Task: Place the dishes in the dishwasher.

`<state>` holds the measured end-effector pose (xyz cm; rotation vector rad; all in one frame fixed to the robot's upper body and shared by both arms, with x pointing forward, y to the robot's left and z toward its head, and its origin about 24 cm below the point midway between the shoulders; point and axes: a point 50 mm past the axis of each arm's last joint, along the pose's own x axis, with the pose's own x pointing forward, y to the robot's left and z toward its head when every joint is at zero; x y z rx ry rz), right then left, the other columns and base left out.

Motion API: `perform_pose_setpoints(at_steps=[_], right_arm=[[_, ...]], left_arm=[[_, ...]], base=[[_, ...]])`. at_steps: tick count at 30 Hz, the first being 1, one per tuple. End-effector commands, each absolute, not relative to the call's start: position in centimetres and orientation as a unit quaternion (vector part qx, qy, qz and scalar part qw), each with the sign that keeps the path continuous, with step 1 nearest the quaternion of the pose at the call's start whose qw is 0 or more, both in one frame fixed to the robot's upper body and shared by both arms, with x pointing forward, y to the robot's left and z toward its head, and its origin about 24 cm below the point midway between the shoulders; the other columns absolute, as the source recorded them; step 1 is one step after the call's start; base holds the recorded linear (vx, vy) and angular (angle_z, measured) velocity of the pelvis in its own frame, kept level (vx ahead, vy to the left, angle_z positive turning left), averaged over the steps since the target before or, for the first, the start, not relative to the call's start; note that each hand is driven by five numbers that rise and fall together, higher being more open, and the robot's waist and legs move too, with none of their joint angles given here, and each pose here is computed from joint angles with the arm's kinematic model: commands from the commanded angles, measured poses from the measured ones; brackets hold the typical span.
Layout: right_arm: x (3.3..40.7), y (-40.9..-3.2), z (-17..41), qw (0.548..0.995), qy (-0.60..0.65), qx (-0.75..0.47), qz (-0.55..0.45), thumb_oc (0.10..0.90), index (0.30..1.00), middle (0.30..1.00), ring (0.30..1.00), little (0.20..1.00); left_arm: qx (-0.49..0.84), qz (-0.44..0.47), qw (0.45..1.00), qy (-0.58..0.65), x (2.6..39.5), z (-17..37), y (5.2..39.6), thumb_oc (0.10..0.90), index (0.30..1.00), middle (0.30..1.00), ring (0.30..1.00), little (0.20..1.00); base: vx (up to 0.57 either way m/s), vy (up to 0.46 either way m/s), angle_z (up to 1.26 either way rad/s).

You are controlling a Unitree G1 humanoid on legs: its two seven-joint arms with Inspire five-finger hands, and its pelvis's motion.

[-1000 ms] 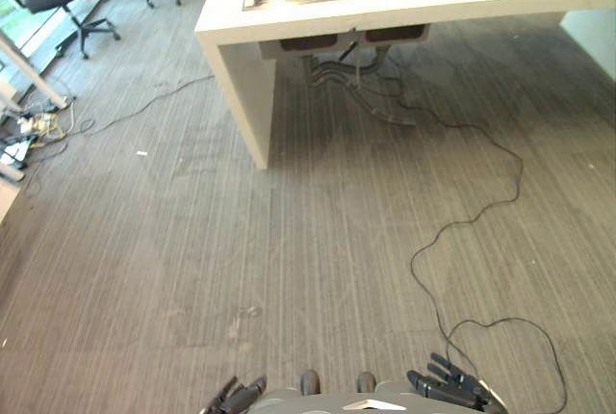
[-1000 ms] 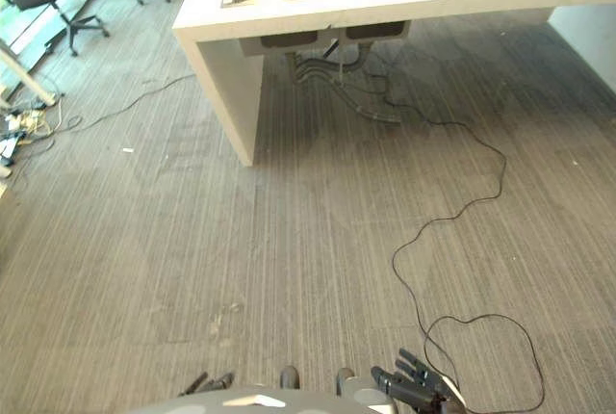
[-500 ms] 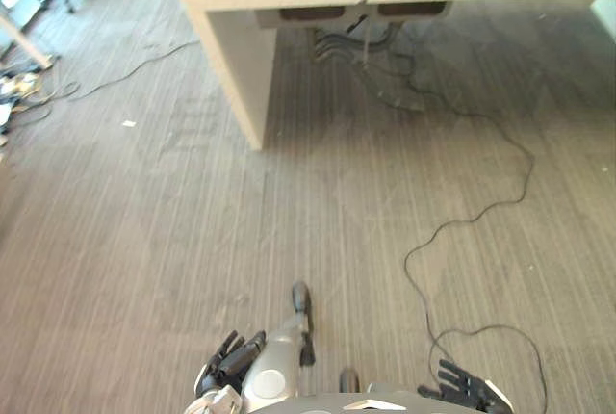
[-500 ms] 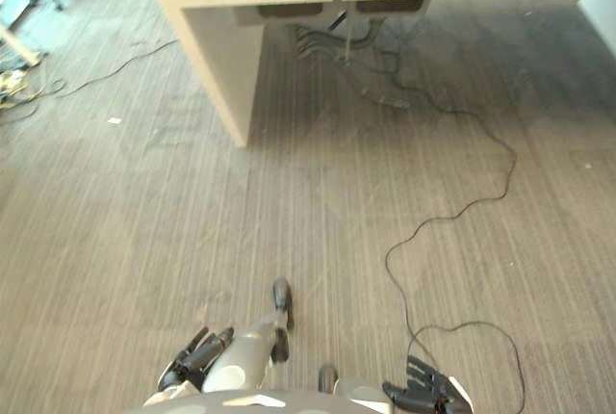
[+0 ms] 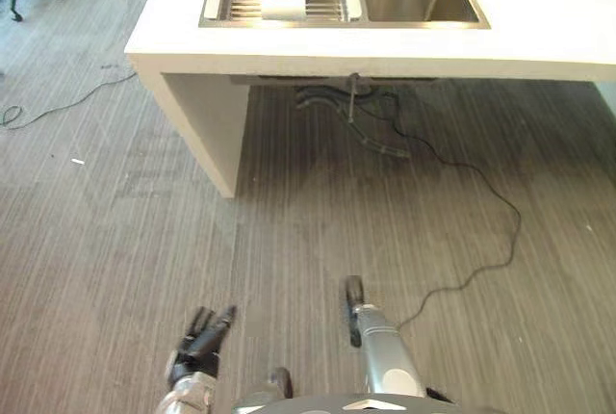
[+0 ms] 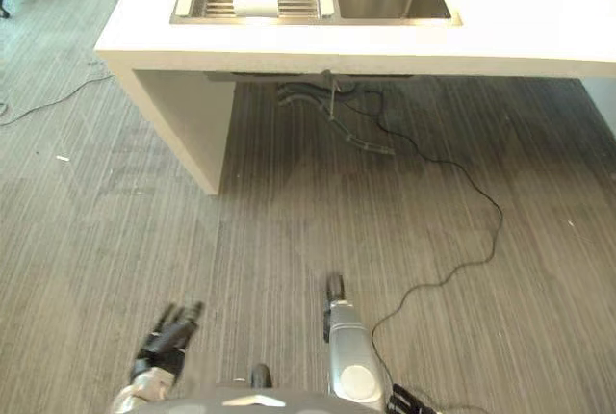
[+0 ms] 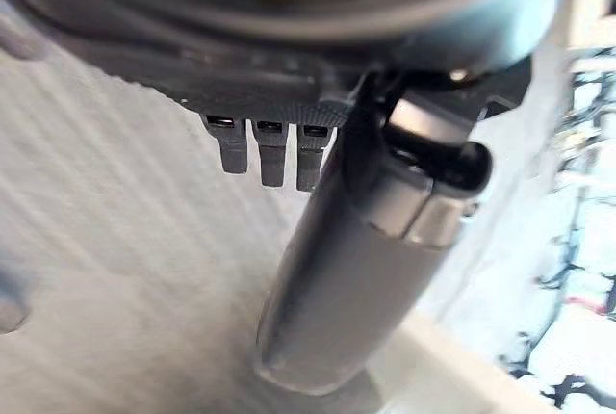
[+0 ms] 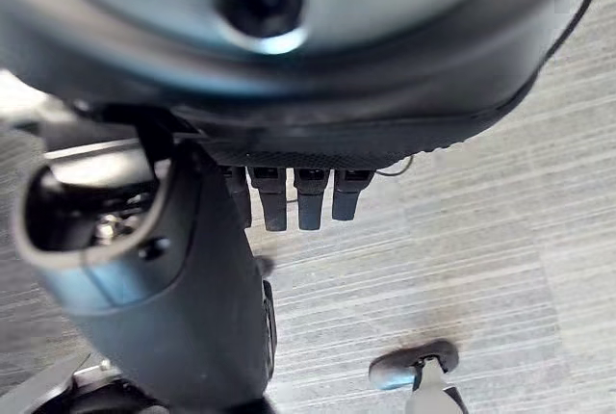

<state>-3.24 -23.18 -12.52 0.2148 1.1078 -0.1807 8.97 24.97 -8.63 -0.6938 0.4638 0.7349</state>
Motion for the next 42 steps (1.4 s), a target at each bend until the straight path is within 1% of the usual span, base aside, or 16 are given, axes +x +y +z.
perform_pose_setpoints(at_steps=[1,3,4,5,6,7,9,13,16,21,24,36,38,39,41,42], right_arm=[[-5.2,-23.9,-12.9,0.823,0.562,0.059,-0.064,0.8,0.9,0.9,0.9,0.9],[-6.6,-24.1,-12.5,0.817,0.574,0.033,-0.046,0.8,0.9,0.9,0.9,0.9],[-7.0,-25.3,-11.4,0.825,0.564,0.011,-0.039,0.8,0.9,0.9,0.9,0.9],[-6.8,-26.1,-11.1,0.828,0.558,0.011,-0.058,0.8,0.9,0.9,0.9,0.9],[-6.8,-26.1,-11.1,0.827,0.559,0.012,-0.058,0.8,0.9,0.9,0.9,0.9],[-6.4,-27.1,-10.0,0.837,0.544,-0.053,-0.019,0.8,0.9,0.9,0.9,0.9],[-7.0,-26.6,-10.3,0.829,0.557,-0.052,-0.021,0.8,0.9,0.9,0.9,0.9],[-6.9,-27.9,-9.7,0.824,0.56,-0.087,0.007,0.8,0.9,0.9,0.9,0.9],[-1.8,-27.6,-10.3,0.845,0.51,-0.141,0.069,0.8,0.9,0.9,0.9,0.9],[-0.8,-25.8,-11.3,0.858,0.5,-0.101,0.058,0.8,0.9,0.9,0.9,0.9],[0.7,-25.3,-11.9,0.867,0.49,-0.075,0.042,0.8,0.9,0.9,0.9,0.9],[4.8,-24.1,-11.7,0.888,0.447,-0.069,0.081,0.8,0.9,0.9,0.9,0.9],[5.1,-24.6,-11.2,0.887,0.443,-0.089,0.095,0.8,0.9,0.9,0.9,0.9],[5.1,-24.6,-11.2,0.887,0.443,-0.088,0.095,0.8,0.9,0.9,0.9,0.9],[5.2,-24.9,-11.5,0.879,0.454,-0.105,0.103,0.8,0.9,0.9,0.9,0.9],[5.2,-24.9,-11.6,0.877,0.457,-0.106,0.102,0.8,0.9,0.9,0.9,0.9]], left_arm=[[-0.194,0.456,0.867,0.042,19.4,-3.4,33.1,0.8,0.9,0.9,0.9,0.9],[-0.068,0.51,0.857,0.04,21.5,-1.3,35.3,0.8,0.9,0.9,0.9,0.9],[0.014,0.496,0.867,-0.057,25.0,5.0,36.9,0.8,0.9,0.9,0.9,0.9],[0.026,0.482,0.871,-0.093,25.6,7.2,36.7,0.8,0.9,0.9,0.9,0.9],[0.028,0.482,0.871,-0.092,25.5,7.1,36.6,0.8,0.9,0.9,0.9,0.9],[0.086,0.49,0.841,-0.215,24.6,11.9,36.4,0.8,0.9,0.9,0.9,0.9],[0.116,0.489,0.824,-0.261,23.7,13.2,34.7,0.8,0.9,0.9,0.9,0.9],[0.193,0.489,0.803,-0.281,21.7,14.0,34.3,0.8,0.9,0.9,0.9,0.9],[0.297,0.399,0.822,-0.278,23.0,15.1,32.5,0.8,0.9,0.9,0.9,0.9],[0.37,0.343,0.814,-0.286,24.2,16.8,31.9,0.8,0.9,0.9,0.9,0.9],[0.479,0.268,0.787,-0.282,24.6,18.0,31.0,0.8,0.9,0.9,0.9,0.9],[0.489,0.123,0.781,-0.37,25.1,21.8,26.5,0.8,0.9,0.9,0.9,0.9],[0.524,0.003,0.762,-0.381,25.4,22.3,23.2,0.8,0.9,0.9,0.9,0.9],[0.524,0.002,0.762,-0.381,25.4,22.4,23.1,0.8,0.9,0.9,0.9,0.9],[0.559,-0.123,0.74,-0.353,25.3,21.8,21.2,0.8,0.9,0.9,0.9,0.9],[0.558,-0.136,0.741,-0.347,25.2,22.0,21.1,0.8,0.9,0.9,0.9,0.9]], base=[[0.67,-0.11,1.47],[0.45,-0.135,0.48],[0.34,-0.271,-0.76],[0.18,-0.236,-0.64],[0.29,-0.286,-0.13],[0.16,-0.169,0.09],[0.34,-0.152,0.06],[0.39,0.109,0.0],[0.38,0.143,-0.48],[0.2,0.156,-0.08],[0.17,0.306,0.45],[0.12,0.156,0.25],[0.17,0.005,0.72],[0.06,-0.014,0.68],[0.08,-0.033,0.58],[0.11,-0.017,0.16]])
